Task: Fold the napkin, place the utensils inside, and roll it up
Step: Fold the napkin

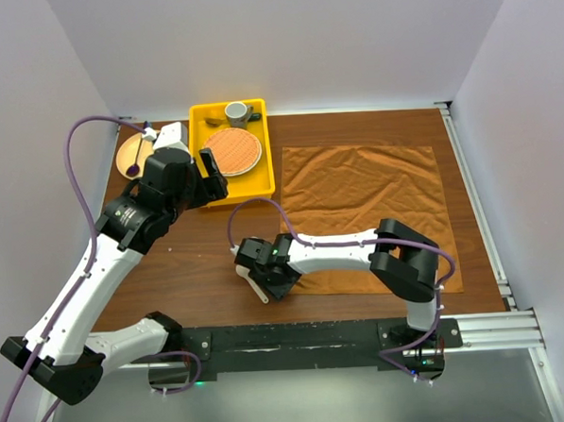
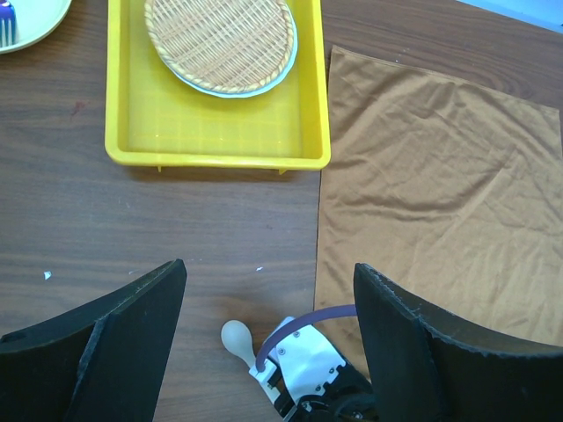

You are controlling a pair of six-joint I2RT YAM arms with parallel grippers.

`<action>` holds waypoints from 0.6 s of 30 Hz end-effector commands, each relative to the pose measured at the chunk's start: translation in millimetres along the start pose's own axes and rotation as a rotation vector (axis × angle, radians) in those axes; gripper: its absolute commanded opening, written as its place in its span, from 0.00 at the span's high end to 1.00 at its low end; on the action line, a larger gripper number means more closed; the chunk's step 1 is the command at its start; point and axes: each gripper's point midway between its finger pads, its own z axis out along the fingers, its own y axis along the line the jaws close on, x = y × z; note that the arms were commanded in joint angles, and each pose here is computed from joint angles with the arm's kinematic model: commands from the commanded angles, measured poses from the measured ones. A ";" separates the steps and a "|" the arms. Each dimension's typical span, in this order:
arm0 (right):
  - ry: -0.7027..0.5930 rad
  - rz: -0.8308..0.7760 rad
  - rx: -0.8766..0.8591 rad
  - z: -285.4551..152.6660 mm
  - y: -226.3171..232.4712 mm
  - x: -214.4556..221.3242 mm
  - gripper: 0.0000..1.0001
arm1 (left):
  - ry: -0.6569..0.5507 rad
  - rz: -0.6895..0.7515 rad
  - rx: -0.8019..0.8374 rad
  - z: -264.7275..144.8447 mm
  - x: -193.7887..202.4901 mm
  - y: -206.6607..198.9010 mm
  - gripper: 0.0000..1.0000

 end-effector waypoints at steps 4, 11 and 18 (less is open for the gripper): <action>-0.053 -0.023 0.026 -1.8 -1.0 -17.9 0.60 | -0.033 -0.001 0.013 -0.4 -9.0 -2.8 0.18; -0.045 -0.032 0.032 0.0 -1.6 -18.2 0.62 | -0.035 0.016 0.019 2.5 -10.9 -5.5 0.17; -0.029 -0.032 0.069 11.1 -8.8 -9.7 0.78 | -0.033 0.024 0.015 5.4 -11.2 -4.7 0.17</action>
